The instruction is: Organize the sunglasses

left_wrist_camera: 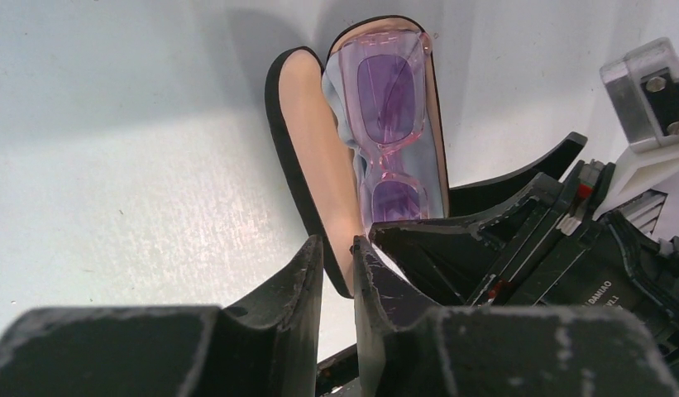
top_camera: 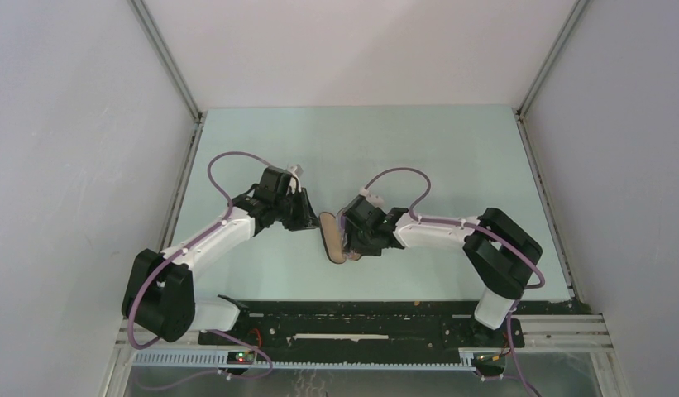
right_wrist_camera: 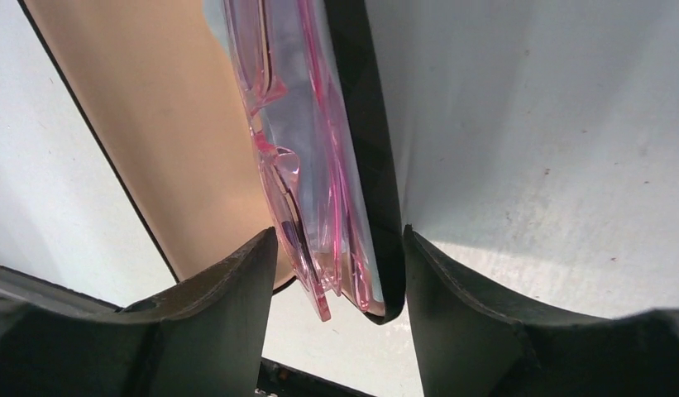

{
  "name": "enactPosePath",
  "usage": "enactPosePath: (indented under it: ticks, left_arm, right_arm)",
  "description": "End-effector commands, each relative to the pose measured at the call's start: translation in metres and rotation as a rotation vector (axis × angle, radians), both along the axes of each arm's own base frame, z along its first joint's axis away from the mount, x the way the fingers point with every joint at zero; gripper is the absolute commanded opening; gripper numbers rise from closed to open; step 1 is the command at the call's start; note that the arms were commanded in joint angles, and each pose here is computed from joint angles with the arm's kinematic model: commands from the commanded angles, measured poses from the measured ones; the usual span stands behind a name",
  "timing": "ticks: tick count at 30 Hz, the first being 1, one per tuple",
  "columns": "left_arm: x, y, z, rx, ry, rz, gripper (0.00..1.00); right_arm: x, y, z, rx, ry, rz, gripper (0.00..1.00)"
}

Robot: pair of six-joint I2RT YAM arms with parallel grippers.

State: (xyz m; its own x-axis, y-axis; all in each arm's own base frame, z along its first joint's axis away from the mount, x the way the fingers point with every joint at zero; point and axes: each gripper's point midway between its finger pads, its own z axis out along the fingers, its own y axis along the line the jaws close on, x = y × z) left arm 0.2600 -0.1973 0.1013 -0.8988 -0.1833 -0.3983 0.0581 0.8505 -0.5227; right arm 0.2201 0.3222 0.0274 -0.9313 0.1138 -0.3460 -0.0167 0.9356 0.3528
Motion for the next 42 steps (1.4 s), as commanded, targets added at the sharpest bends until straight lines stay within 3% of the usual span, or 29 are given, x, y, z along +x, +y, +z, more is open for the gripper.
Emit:
enactPosePath:
  ticks: [1,11,19,42]
  left_arm:
    - [0.001,-0.001,0.0,-0.014,-0.021,-0.019,0.24]
    - [0.0,-0.002,0.003,-0.026,-0.027,-0.024,0.24]
    - [0.002,-0.004,0.004,-0.03,-0.028,-0.029,0.24]
    - [0.002,-0.006,0.007,-0.038,-0.028,-0.041,0.24]
  right_arm:
    - [0.015,-0.003,0.028,0.019,-0.076,-0.01,0.67]
    - [0.003,-0.003,0.049,0.052,-0.11,0.058,0.72]
    - [-0.017,-0.011,0.029,0.045,-0.071,0.135,0.76]
    - [-0.004,-0.016,0.006,-0.011,-0.049,0.096,0.7]
